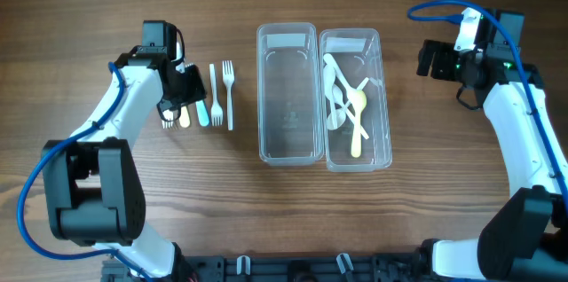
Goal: Pack container
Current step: 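Move the left gripper over the light-blue fork and grasp it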
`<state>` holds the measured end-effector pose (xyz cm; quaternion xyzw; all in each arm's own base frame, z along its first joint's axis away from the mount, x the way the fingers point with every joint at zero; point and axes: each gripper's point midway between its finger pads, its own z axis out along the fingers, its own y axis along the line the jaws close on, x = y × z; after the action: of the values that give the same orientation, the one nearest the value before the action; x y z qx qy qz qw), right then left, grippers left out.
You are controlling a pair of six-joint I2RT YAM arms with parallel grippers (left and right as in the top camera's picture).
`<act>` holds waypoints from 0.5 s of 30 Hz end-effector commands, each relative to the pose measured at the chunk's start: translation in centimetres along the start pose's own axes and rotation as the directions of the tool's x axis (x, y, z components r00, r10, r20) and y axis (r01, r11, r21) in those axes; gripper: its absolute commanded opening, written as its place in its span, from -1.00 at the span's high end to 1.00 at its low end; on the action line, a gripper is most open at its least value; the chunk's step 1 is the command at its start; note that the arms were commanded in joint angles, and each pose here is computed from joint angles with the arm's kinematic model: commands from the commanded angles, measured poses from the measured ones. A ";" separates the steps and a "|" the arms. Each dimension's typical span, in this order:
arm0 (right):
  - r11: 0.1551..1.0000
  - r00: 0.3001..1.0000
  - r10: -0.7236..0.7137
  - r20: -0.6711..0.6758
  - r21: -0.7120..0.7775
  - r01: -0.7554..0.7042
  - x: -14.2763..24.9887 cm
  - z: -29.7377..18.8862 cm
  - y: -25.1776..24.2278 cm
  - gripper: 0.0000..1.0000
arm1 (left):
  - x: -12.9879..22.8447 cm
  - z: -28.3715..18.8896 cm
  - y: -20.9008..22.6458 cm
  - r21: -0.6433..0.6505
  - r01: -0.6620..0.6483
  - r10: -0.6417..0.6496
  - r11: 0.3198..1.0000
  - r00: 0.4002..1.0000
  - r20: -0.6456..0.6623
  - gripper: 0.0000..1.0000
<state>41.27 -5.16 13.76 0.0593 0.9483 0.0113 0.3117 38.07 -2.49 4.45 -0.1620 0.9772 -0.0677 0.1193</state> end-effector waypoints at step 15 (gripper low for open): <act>1.000 1.000 -0.017 0.010 0.011 0.017 -0.1 -0.4 -0.2 -0.99 | -2.7 1.7 0.1 -0.027 0.050 -0.047 0.998 0.994 0.100 0.11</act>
<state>41.27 -5.16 13.76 0.0593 0.9483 0.0113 0.3117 40.79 -1.77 4.96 -0.1790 0.9663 -0.0586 0.1754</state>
